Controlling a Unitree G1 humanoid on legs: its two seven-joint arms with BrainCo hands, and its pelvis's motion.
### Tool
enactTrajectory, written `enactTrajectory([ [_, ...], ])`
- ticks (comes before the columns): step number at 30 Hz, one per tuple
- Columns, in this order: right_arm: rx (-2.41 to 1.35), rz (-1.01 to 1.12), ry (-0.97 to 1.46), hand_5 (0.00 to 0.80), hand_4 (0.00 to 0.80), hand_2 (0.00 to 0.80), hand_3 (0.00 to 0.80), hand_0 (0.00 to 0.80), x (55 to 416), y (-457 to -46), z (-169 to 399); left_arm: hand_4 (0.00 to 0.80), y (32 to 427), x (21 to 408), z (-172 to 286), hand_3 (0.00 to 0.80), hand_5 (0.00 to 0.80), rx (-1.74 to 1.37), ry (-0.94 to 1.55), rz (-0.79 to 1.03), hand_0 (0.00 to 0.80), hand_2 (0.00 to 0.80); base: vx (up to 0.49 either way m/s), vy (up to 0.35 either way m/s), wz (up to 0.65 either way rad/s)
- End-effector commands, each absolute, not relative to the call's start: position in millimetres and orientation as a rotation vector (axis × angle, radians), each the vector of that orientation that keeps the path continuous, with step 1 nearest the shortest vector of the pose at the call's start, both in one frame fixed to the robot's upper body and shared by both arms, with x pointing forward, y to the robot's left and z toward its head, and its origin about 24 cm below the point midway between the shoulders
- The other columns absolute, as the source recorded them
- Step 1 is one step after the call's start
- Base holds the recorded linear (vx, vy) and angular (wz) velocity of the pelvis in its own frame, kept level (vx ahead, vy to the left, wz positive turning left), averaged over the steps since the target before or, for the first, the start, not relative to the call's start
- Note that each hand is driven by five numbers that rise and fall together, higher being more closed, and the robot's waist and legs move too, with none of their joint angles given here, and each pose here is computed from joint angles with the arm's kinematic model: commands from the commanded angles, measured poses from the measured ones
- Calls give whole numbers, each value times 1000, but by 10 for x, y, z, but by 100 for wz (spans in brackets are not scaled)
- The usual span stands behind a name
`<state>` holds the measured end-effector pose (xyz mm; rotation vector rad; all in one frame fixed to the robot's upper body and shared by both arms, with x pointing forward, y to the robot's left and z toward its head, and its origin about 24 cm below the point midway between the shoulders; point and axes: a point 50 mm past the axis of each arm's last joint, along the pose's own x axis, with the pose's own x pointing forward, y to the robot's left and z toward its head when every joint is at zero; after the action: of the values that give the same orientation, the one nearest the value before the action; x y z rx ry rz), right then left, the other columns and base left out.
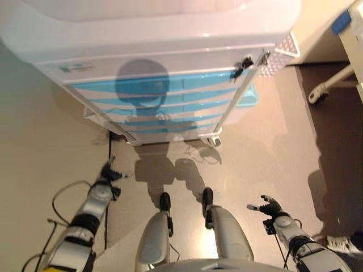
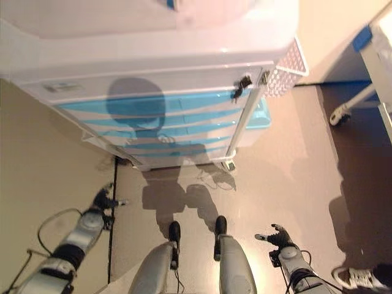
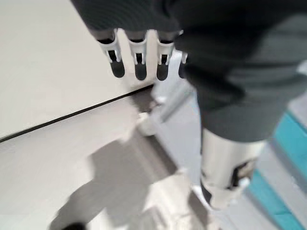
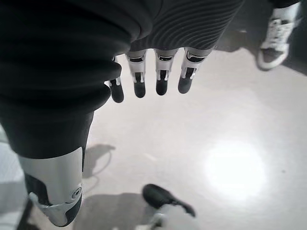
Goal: Open the drawer and pick up the medicine
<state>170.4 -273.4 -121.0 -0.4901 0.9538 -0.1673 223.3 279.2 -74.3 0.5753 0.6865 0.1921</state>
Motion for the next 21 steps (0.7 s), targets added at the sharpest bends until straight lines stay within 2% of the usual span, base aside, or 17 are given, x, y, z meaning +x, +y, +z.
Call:
enactTrajectory([
  [1, -528, -177, 1043, 0, 0, 0, 0, 0, 1449, -2866, -1277, 0, 2885, 2340, -636, 0, 0, 475, 633, 240, 0, 0, 112, -23, 2],
  [5, -536, -155, 1101, 0, 0, 0, 0, 0, 1301, -2868, -1337, 0, 2880, 2038, -885, 0, 0, 378, 757, 242, 0, 0, 107, -15, -2],
  [6, -541, -135, 1139, 0, 0, 0, 0, 0, 1224, -2847, -1377, 0, 2835, 1830, -1053, 0, 0, 343, 846, 235, 0, 0, 95, -17, -3],
  [14, -433, -142, 1218, 0, 0, 0, 0, 0, 1002, -2681, -1506, 0, 2684, 1205, -1423, 0, 0, 256, 1087, 241, 0, 0, 60, -9, 6],
  [21, -449, -37, 1234, 0, 0, 0, 0, 0, 964, -2514, -1566, 0, 2540, 913, -1560, 0, 0, 283, 1202, 167, 0, 0, 14, 4, 10],
])
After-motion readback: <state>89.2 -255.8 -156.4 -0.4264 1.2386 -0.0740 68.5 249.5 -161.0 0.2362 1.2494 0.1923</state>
